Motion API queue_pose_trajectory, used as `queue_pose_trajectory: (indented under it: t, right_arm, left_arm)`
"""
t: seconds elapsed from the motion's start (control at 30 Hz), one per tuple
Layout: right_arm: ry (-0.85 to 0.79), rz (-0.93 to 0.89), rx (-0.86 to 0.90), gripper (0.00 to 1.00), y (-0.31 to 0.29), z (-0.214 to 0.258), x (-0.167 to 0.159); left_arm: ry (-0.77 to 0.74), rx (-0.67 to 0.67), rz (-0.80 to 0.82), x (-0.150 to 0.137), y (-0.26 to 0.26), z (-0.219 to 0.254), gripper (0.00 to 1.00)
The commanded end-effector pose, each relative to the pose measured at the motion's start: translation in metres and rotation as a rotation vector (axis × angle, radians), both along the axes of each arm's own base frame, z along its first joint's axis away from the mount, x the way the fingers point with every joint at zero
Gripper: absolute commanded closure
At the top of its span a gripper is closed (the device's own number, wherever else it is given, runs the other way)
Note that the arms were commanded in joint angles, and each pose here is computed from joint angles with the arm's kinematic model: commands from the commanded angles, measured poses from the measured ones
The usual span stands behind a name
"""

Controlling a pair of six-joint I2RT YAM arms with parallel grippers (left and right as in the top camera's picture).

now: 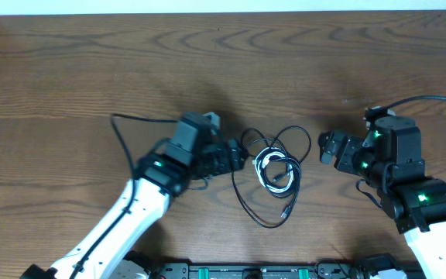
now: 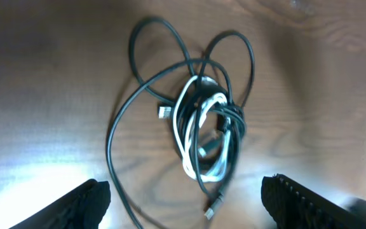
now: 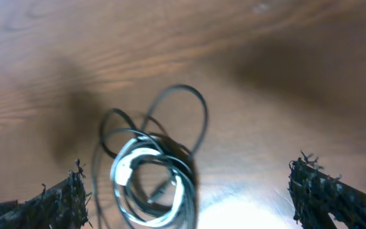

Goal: Untangle cables

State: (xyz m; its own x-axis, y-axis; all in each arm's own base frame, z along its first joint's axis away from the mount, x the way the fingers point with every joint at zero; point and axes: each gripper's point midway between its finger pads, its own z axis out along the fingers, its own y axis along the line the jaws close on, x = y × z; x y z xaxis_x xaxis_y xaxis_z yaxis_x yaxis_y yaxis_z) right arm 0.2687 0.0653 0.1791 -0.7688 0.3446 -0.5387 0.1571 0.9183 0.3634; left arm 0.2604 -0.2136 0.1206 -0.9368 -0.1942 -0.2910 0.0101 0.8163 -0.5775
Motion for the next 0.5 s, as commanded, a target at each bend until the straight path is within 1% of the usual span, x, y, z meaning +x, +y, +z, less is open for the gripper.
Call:
queue_pose_trajectory:
  t: [0.0,0.1,0.2,0.33,0.47]
  right_arm:
    - [0.033,-0.047,-0.029,0.01,-0.01,-0.004,-0.004]
    - [0.086,-0.046,-0.04,0.01,-0.011,-0.015,-0.009]
    - [0.119,-0.045,-0.047,0.01,-0.011,-0.022,-0.009]
    - [0.156,-0.041,-0.048,0.01,-0.009,-0.031,-0.009]
    - [0.179,-0.04,-0.053,0.01,-0.009,-0.036,-0.008]
  left_arm:
    - [-0.118,0.135,0.027,0.015,-0.002,-0.007,0.18]
    - [-0.129,0.125,-0.031,0.013,-0.028,-0.018,0.18]
    - [-0.102,0.145,-0.06,0.012,-0.041,-0.04,0.18]
    - [-0.062,0.233,-0.039,0.015,-0.032,-0.072,0.18]
    - [-0.034,0.254,-0.052,0.013,-0.035,-0.088,0.18]
